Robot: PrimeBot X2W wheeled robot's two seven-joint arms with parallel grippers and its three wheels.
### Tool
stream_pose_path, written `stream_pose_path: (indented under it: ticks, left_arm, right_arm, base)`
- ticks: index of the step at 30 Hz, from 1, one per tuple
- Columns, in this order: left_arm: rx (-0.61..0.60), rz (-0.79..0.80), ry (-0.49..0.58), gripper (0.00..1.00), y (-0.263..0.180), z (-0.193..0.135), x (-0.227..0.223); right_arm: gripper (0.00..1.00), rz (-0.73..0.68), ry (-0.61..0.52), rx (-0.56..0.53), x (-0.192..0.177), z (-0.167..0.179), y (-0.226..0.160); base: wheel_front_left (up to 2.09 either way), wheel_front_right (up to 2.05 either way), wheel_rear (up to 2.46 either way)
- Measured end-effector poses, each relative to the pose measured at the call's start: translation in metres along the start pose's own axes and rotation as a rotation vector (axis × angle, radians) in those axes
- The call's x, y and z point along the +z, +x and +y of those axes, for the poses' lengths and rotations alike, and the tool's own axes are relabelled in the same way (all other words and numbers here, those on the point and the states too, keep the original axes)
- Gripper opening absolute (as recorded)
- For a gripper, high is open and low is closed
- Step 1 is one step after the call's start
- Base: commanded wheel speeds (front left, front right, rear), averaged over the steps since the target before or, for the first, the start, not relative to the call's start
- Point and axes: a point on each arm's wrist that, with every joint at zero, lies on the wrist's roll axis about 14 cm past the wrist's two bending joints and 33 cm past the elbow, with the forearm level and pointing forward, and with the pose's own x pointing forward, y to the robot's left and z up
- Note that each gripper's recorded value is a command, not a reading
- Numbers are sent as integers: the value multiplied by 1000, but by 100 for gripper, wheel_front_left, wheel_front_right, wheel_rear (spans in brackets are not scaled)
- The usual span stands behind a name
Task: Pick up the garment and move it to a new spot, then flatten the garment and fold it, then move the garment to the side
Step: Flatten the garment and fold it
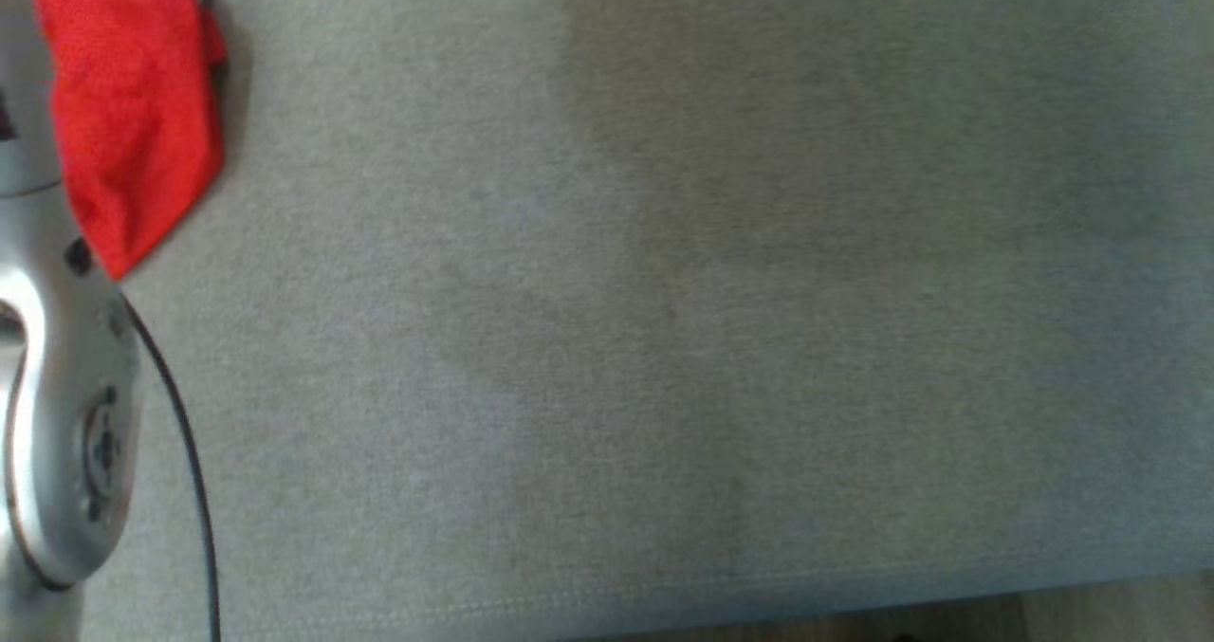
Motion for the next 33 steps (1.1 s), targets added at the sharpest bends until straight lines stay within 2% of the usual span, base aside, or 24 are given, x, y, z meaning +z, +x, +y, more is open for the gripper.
stream_pose_path:
  ticks: [4, 7, 11, 15, 16, 20, 26, 31, 33]
  left_arm:
    - [34, 57, 13, 0, -7, 25, -32]
    - [55, 118, 48, 0, -23, 44, -61]
    - [109, 234, 70, 0, -61, 72, -104]
    - [151, 379, 102, 0, -113, 94, -141]
    - [151, 379, 102, 0, -113, 94, -141]
    - [197, 517, 128, 0, -171, 113, -163]
    - [269, 717, 105, 0, -256, 125, -179]
    - [249, 800, 79, 0, -294, 114, -171]
    - [238, 819, 33, 0, -304, 104, -168]
  right_arm:
    - [0, 132, 90, -3, -67, 16, -7]
    - [0, 247, 135, 23, -117, 39, -26]
    - [0, 424, 153, 79, -177, 68, -72]
    - [0, 582, 149, 124, -220, 85, -126]
    - [0, 582, 149, 124, -220, 85, -126]
    - [0, 681, 150, 157, -237, 92, -169]
    - [0, 766, 94, 222, -233, 92, -213]
    - [0, 829, 21, 295, -229, 89, -250]
    - [0, 845, -8, 304, -226, 80, -261]
  base:
    - [0, 0, 0]
    - [0, 0, 0]
    - [0, 0, 0]
    - [0, 0, 0]
    - [0, 0, 0]
    - [0, 0, 0]
    - [0, 0, 0]
    - [0, 0, 0]
    - [0, 0, 0]
